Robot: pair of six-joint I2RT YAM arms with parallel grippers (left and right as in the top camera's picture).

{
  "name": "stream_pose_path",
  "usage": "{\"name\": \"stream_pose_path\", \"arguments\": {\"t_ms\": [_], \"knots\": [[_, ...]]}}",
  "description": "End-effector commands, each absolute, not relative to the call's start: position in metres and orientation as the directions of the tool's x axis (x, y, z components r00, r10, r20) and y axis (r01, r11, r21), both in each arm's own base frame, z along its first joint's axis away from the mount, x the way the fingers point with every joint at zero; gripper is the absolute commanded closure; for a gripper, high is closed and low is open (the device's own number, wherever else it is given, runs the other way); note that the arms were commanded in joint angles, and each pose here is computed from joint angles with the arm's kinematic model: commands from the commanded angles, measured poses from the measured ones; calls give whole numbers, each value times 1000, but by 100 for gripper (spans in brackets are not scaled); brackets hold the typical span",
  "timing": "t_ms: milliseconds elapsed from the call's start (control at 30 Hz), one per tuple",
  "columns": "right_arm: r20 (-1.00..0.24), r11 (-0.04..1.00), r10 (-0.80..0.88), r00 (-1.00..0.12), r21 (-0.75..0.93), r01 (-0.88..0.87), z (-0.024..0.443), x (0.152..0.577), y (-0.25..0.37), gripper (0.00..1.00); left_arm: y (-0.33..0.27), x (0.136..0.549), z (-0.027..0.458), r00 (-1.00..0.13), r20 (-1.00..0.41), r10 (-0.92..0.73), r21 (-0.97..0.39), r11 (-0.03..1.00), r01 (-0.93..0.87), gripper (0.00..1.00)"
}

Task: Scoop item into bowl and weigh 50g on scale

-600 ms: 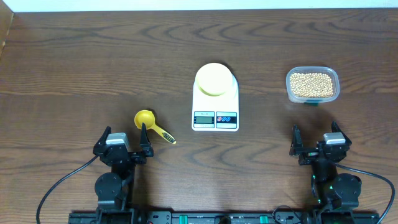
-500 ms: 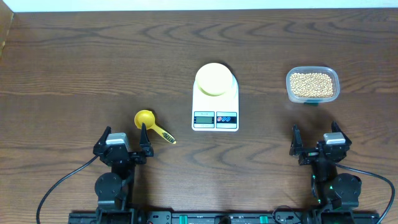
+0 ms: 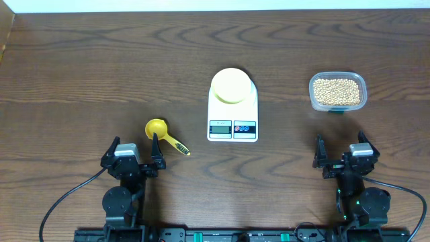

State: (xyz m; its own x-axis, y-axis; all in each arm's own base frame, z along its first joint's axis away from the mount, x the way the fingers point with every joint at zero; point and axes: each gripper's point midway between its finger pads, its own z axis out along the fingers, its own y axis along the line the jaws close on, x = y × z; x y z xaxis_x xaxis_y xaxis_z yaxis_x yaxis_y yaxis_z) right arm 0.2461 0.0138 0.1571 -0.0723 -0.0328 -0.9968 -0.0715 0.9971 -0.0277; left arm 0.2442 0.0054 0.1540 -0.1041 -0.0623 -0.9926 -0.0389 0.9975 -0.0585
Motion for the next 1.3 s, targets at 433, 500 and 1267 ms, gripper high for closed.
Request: {"name": "stream_pose_path", "arguments": {"t_ms": [433, 500, 1267], "knots": [[-997, 997, -41, -73, -36, -74, 156, 246, 15, 1, 7, 244, 135, -160, -985, -60, -52, 997, -51, 3], [-997, 997, -41, -73, -36, -74, 156, 246, 15, 1, 7, 244, 135, -160, -985, -60, -52, 997, -51, 3], [-997, 997, -41, -73, -36, -74, 156, 246, 15, 1, 22, 243, 138, -156, -987, 39, 58, 991, -123, 3]]}}
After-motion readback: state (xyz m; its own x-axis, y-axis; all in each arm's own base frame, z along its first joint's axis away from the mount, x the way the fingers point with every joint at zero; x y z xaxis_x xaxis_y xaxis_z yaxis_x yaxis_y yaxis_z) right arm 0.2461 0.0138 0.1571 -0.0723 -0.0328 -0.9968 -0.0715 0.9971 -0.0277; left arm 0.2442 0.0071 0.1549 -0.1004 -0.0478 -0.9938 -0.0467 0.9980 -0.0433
